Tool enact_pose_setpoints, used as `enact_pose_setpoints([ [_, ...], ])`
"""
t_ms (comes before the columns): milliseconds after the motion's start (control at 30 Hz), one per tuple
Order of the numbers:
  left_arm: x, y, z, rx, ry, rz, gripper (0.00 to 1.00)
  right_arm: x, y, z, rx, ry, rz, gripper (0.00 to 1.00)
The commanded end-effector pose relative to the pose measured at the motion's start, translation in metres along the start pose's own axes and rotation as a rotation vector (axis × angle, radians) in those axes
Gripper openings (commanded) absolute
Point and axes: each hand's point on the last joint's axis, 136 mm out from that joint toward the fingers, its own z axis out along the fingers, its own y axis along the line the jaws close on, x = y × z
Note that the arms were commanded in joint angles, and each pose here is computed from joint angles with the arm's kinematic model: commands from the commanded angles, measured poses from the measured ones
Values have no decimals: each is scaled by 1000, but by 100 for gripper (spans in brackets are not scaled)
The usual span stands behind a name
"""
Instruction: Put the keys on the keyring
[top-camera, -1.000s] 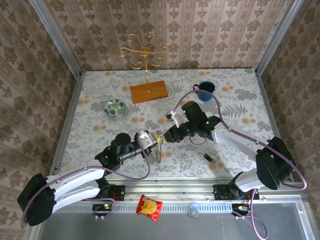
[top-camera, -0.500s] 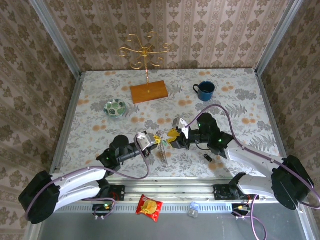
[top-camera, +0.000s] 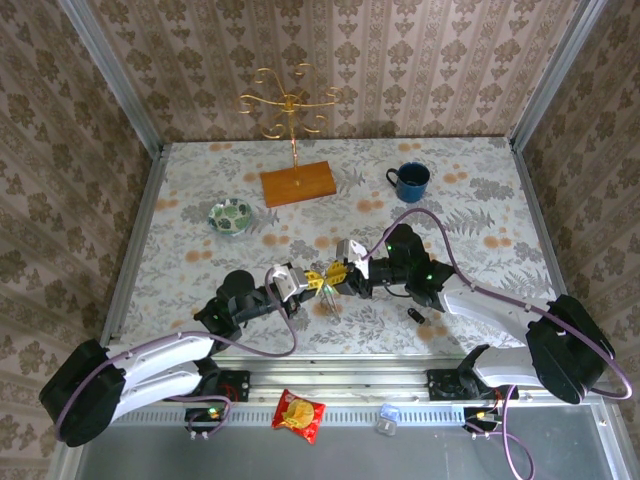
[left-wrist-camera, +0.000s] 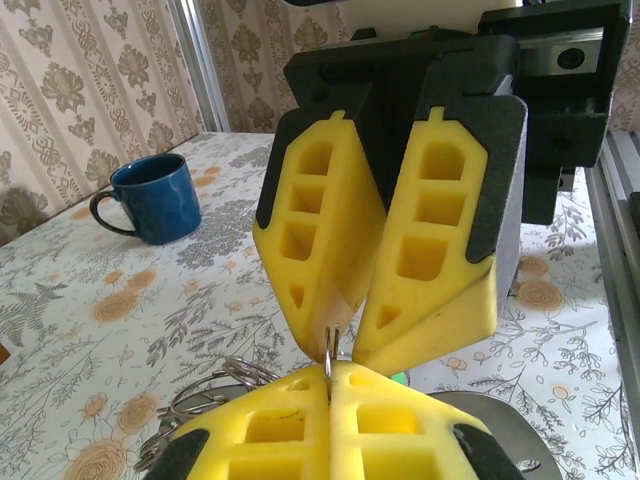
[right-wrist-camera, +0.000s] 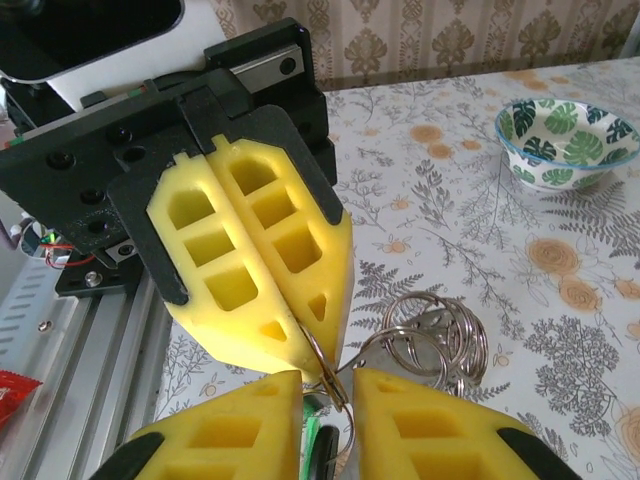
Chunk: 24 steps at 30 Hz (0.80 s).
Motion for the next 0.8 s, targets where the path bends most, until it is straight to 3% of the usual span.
enact_pose_setpoints([
  [0,-17,-2,-2,19,-78,2,0,-15,4,2,-38,-41,-71,20],
  [100,-19,-4,-2,36,-86,-2,0,-18,7,3,-63,-55,-76,16],
  [233,-21,-4,-1,40,-92,-3,0,-22,11,3,-81,-61,-92,0],
  [267,-21,-1,-1,26,-87,-3,1,-22,11,2,-82,-50,-95,0],
  [367,-13,4,0,-5,-42,3,20,-19,10,-1,-73,5,-104,0],
  [400,-8,5,1,-5,-2,6,22,-17,10,-2,-72,32,-106,0],
  [600,4,5,3,19,140,60,21,-13,12,-7,-73,148,-140,0],
  [767,2,3,6,47,166,83,17,-19,17,-6,-85,190,-181,0],
])
